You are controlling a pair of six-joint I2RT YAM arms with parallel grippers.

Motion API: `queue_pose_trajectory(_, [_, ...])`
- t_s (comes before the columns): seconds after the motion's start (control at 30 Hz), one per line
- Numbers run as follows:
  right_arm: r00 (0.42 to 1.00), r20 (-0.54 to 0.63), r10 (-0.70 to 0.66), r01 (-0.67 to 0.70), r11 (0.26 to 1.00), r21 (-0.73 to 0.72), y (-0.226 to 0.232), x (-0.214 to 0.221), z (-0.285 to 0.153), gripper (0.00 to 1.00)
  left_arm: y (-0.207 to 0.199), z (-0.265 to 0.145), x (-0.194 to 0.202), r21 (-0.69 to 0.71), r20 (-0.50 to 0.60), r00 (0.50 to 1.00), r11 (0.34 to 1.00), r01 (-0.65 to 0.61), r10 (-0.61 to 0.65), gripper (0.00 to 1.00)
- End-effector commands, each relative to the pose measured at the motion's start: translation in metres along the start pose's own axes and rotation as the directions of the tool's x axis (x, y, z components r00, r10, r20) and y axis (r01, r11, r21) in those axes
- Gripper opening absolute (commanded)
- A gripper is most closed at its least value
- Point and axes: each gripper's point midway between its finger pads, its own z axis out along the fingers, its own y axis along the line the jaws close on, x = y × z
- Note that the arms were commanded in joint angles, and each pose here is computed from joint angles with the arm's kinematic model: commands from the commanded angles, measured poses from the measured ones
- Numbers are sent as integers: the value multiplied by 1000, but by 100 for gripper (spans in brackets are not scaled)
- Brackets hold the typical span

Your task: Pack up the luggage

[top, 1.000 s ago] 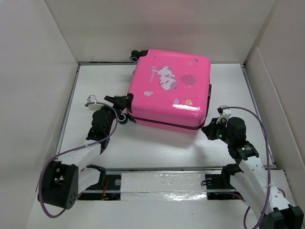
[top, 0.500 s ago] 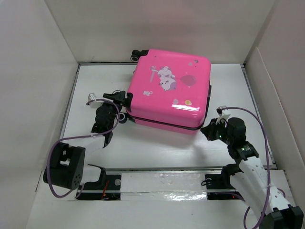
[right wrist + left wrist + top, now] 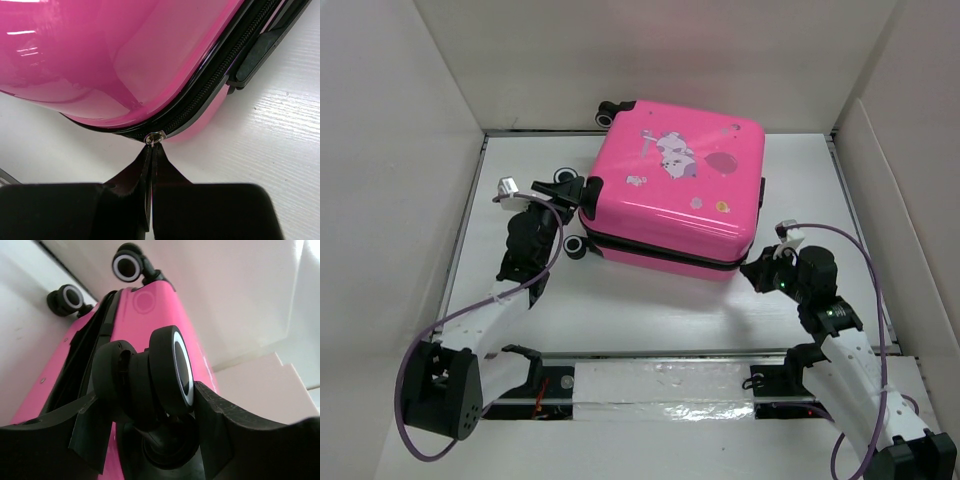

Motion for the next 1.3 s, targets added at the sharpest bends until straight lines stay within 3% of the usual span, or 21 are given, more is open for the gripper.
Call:
queue_pose_trajectory(0.0, [988,141,-62,74,994,-83,22,-41,-6,0,-30,6,-21,93,69,997,995,-31,24,0])
queue_pose_trajectory(0.3, [986,151,-66,80,993,-92,24,-43,-8,0,31,40,12,-56,-1,997,995,-80,80,0])
queue_pose_trajectory(0.6, [986,154,-68,81,993,-86,23,-44,-8,0,31,29,2,-74,32,995,993,-95,97,0])
queue_pose_trajectory(0.67, [986,152,-67,81,993,-85,23,-43,-8,0,34,21,-2,-93,47,993,991,-100,104,23])
queue_pose_trajectory(0.7, [986,155,-66,80,993,-85,23,-43,-8,0,23,14,-10,-68,73,992,993,-96,101,27])
queue_pose_trajectory(0.77, [986,154,-64,78,993,-84,23,-43,-8,0,22,2,-18,-68,105,990,993,-92,99,14])
queue_pose_trajectory(0.8, [986,152,-67,81,993,-90,25,-42,-8,0,6,-8,-25,-26,131,987,996,-85,87,0])
queue_pose_trajectory(0.93, [986,151,-65,80,993,-92,25,-43,-8,0,-4,-14,-34,-32,153,982,994,-109,113,0])
queue_pose_trajectory(1.1, [985,156,-68,83,992,-92,26,-43,-9,0,26,3,-7,-91,66,991,989,-112,118,0])
queue_pose_trajectory(1.27, [985,158,-67,83,992,-93,26,-44,-9,0,30,12,-2,-102,48,991,987,-122,127,0])
